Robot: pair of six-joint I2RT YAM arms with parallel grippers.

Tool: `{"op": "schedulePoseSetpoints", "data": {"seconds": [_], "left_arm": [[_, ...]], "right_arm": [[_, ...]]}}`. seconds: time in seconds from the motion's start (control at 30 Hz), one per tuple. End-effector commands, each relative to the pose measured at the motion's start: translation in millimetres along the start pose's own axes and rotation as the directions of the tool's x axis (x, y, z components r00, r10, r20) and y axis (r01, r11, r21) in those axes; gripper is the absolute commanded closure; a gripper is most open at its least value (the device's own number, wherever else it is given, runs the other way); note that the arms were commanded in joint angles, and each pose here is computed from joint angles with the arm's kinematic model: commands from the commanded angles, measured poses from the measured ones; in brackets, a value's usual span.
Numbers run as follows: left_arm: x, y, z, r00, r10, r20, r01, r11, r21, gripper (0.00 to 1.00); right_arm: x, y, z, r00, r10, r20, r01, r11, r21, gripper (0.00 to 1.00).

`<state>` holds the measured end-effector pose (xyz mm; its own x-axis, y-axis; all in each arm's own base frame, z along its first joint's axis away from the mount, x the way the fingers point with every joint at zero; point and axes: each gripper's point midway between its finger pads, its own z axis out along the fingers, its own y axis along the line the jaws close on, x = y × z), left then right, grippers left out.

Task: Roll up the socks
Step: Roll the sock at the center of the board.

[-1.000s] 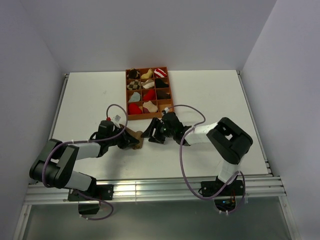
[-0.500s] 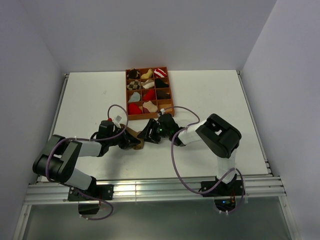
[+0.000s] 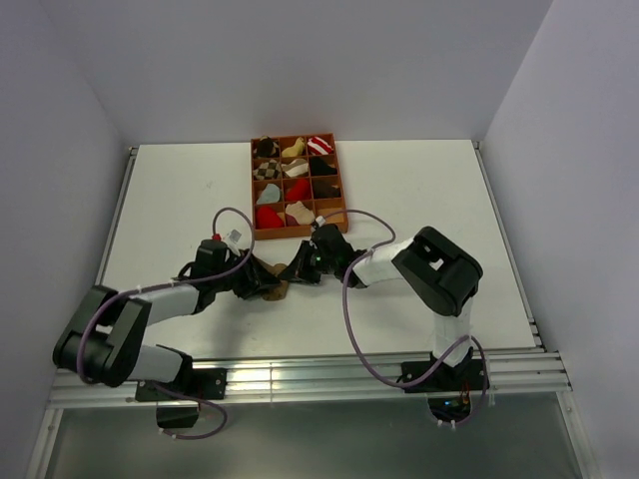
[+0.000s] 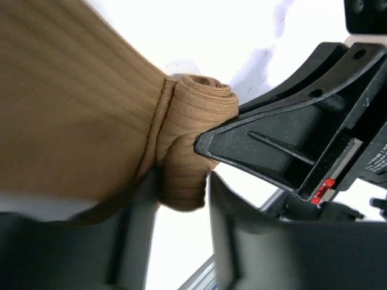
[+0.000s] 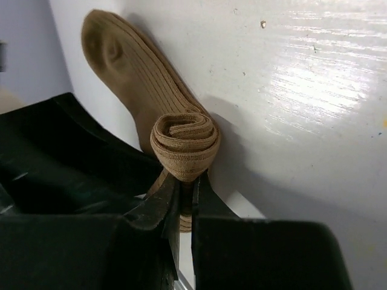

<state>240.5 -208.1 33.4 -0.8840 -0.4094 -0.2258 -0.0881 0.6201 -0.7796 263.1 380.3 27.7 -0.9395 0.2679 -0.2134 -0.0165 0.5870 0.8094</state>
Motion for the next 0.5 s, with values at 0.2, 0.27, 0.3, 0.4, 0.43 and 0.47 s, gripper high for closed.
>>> {"op": "schedulePoseSetpoints", "data": {"seconds": [0.2, 0.27, 0.3, 0.4, 0.43, 0.47], "left_arm": [[-30, -10, -46, 0.945, 0.23, 0.231, -0.177, 0.957, -0.231, 0.37], [-31, -16, -51, 0.927, 0.27, 0.259, -0.207, 0.947, -0.245, 0.36], [-32, -21, -54, 0.905, 0.309, 0.292, -0.234, 0.935, -0.266, 0.37], [-28, -39, -56, 0.858, 0.396, 0.326, -0.307, 0.906, -0.291, 0.37], [-25, -42, -55, 0.85, 0.416, 0.321, -0.325, 0.896, -0.302, 0.37], [-24, -43, -53, 0.84, 0.437, 0.321, -0.338, 0.885, -0.319, 0.37]], "right_arm": [[1, -34, -28, 0.99, -0.087, -0.11, 0.121, 0.925, 0.359, 1.0], [-2, -30, -28, 0.987, -0.094, -0.127, 0.136, 0.915, 0.381, 1.0], [2, -39, -31, 0.986, -0.08, -0.149, 0.136, 0.898, 0.418, 1.0], [3, -43, -33, 0.984, -0.06, -0.17, 0.134, 0.875, 0.465, 1.0], [3, -44, -33, 0.983, -0.054, -0.175, 0.133, 0.868, 0.478, 1.0], [1, -39, -32, 0.983, -0.052, -0.175, 0.131, 0.868, 0.479, 1.0]]}}
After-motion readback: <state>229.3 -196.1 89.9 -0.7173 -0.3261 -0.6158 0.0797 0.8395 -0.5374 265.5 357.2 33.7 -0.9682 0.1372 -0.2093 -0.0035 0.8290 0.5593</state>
